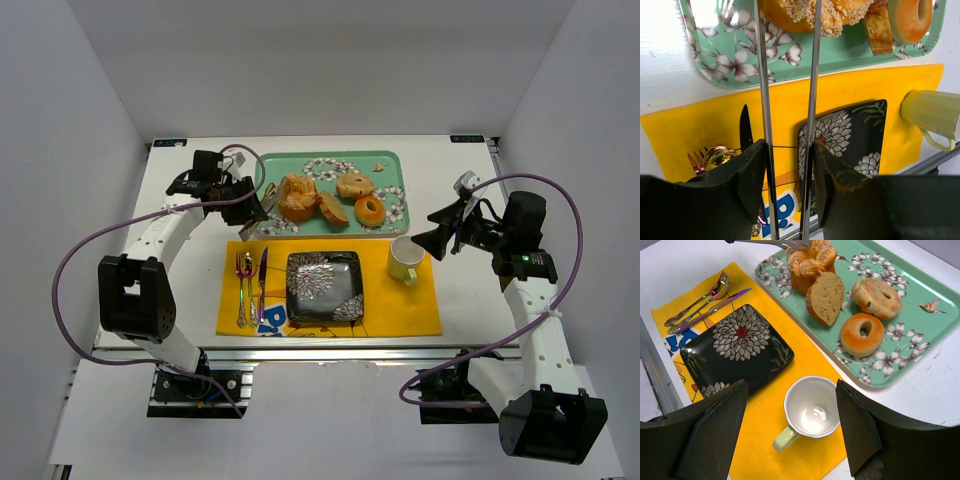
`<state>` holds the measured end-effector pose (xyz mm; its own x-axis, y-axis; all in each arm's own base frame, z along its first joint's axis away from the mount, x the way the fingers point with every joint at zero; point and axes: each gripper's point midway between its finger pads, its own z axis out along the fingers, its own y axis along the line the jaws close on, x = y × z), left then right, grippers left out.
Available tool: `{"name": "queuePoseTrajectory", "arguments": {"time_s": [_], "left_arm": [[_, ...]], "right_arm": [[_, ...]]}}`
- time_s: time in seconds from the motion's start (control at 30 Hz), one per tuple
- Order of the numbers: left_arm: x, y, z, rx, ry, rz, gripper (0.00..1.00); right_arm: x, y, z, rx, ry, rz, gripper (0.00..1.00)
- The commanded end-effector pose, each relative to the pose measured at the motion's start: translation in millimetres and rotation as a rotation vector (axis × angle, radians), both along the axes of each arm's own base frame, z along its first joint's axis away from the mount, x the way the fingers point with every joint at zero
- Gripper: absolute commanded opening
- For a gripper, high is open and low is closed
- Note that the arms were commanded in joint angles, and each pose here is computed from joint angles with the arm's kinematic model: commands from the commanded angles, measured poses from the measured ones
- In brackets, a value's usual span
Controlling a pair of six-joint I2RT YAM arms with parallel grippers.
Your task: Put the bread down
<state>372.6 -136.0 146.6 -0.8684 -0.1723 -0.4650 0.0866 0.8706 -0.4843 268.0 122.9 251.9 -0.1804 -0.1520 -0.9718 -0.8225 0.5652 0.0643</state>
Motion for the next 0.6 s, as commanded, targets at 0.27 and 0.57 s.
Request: {"name": "queuePoseTrajectory", "arguments": {"time_s": [0.27, 0.57], "left_arm": [[2, -6, 26, -0.021, -0.082, -0.032, 0.15], [26, 11, 129, -0.083, -0.362, 0.127, 0.0]], "right_arm": [[-2, 1, 12, 0.015, -0.033, 0.011, 0.76], [-5, 2, 14, 0.011, -0.04, 0.016, 0.76]]}}
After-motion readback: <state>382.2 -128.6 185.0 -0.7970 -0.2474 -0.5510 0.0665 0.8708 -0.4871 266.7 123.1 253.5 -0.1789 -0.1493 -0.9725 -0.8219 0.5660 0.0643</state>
